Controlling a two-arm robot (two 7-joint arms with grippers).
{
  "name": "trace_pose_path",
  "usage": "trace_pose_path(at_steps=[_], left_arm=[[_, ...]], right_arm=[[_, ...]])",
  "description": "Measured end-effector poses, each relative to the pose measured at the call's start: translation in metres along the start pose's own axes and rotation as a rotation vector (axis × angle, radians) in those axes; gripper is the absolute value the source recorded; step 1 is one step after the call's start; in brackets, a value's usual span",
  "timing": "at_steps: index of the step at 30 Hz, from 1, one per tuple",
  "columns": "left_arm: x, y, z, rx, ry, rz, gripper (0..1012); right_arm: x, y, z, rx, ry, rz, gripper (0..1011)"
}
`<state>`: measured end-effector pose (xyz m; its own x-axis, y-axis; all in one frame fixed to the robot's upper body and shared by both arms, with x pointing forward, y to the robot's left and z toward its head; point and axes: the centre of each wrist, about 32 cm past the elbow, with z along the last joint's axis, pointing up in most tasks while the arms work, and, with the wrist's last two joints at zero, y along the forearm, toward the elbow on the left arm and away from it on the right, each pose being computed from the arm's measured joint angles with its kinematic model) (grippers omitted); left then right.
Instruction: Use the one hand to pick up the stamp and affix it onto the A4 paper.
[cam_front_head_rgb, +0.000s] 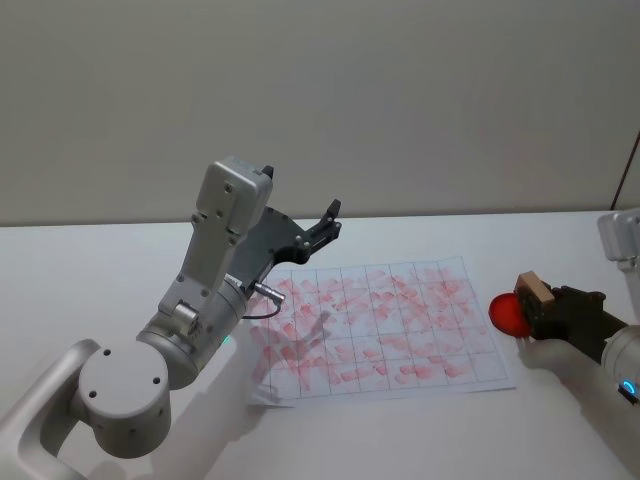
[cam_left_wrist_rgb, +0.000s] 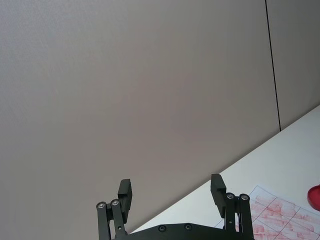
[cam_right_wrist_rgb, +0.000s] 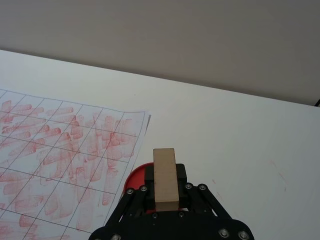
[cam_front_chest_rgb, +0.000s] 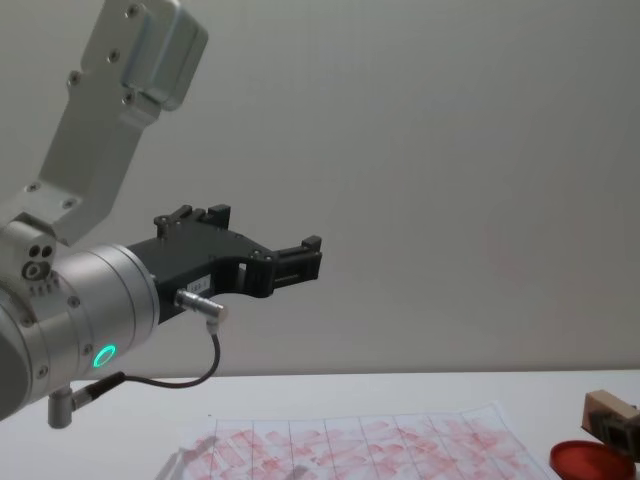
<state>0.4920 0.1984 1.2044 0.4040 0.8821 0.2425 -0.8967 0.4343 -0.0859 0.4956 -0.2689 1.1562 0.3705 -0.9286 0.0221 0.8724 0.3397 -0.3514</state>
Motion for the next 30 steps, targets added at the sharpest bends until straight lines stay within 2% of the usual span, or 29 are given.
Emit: trace_pose_path(at_steps=[30], left_arm=[[0.0000,0.0000,0.0000,0.000,0.000,0.000,1001]], right_arm=[[0.0000,0.0000,0.0000,0.000,0.000,0.000,219]])
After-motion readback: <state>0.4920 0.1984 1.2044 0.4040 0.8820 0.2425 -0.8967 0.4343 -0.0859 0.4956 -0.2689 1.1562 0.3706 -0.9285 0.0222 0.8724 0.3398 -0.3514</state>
